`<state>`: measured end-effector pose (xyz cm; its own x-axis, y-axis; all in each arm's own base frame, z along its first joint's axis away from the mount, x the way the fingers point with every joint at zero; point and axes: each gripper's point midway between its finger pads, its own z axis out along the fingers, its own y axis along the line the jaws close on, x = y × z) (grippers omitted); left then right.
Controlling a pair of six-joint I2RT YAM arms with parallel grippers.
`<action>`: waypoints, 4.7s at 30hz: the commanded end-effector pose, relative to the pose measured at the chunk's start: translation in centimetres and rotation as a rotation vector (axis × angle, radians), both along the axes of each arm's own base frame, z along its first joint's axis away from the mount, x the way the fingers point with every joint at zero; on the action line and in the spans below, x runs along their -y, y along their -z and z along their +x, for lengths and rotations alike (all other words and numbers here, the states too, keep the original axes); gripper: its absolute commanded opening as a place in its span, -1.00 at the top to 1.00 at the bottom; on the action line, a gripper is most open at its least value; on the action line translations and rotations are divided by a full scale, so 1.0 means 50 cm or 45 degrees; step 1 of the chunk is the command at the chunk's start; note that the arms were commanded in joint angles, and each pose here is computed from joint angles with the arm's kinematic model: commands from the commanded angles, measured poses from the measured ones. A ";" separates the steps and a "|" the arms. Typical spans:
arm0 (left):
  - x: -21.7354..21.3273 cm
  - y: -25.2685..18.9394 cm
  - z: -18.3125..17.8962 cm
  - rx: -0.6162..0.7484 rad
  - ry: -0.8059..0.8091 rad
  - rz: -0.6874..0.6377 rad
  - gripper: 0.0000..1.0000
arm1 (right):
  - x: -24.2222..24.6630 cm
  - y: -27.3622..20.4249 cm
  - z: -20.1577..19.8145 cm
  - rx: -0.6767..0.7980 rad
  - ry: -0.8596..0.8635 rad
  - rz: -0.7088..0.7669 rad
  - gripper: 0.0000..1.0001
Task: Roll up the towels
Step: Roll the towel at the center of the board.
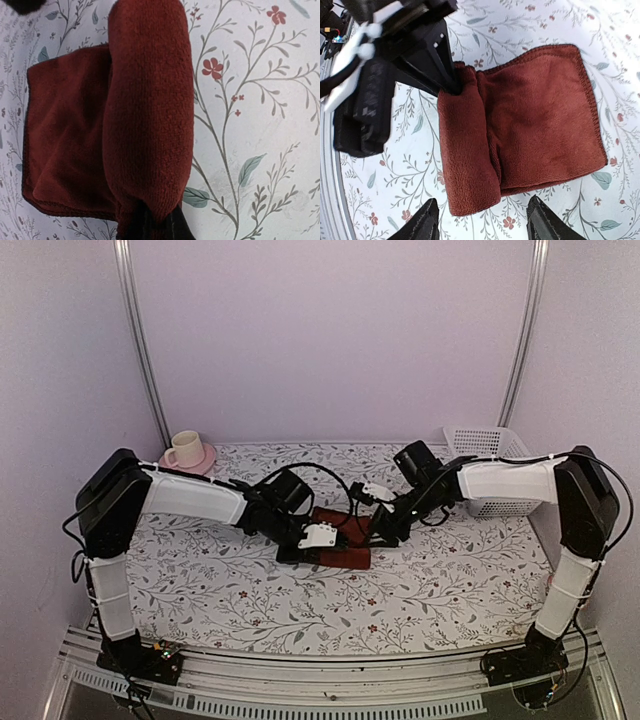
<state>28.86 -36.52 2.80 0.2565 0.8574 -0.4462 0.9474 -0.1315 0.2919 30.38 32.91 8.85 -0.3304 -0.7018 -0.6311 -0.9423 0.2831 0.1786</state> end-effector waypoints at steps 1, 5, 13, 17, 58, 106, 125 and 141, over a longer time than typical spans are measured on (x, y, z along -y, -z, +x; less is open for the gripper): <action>-0.051 0.077 -0.076 -0.375 -0.030 0.149 1.00 | 0.020 -0.031 0.001 0.257 0.015 0.075 -0.23; -0.046 0.072 -0.067 -0.484 -0.054 0.147 1.00 | 0.029 -0.062 -0.040 0.497 -0.043 0.183 -0.29; -0.045 0.069 -0.057 -0.707 -0.103 0.168 0.97 | 0.005 -0.044 -0.094 0.851 -0.178 0.133 -0.34; -0.051 0.075 -0.046 -0.769 -0.132 0.180 0.92 | -0.019 -0.032 -0.084 0.959 -0.211 0.065 -0.34; -0.056 -0.050 0.059 -0.636 -0.208 -0.039 -0.08 | -0.070 0.114 -0.036 0.809 -0.213 -0.212 0.42; 0.018 -0.052 -0.023 0.460 0.028 -0.179 -0.16 | -0.047 0.152 -0.034 -0.429 -0.073 0.000 0.40; 0.011 0.011 0.003 0.492 0.020 -0.038 0.22 | -0.042 0.163 -0.008 -0.417 -0.057 -0.019 0.34; -0.025 0.041 -0.063 0.097 0.011 0.178 0.80 | 0.005 0.020 0.023 -0.036 0.039 -0.025 -0.18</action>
<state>29.00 -37.12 2.92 0.3623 0.8696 -0.3356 0.8354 -0.1433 0.5307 30.41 34.35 5.16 -0.4107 -0.7167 -0.5635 -0.9067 0.2560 0.3352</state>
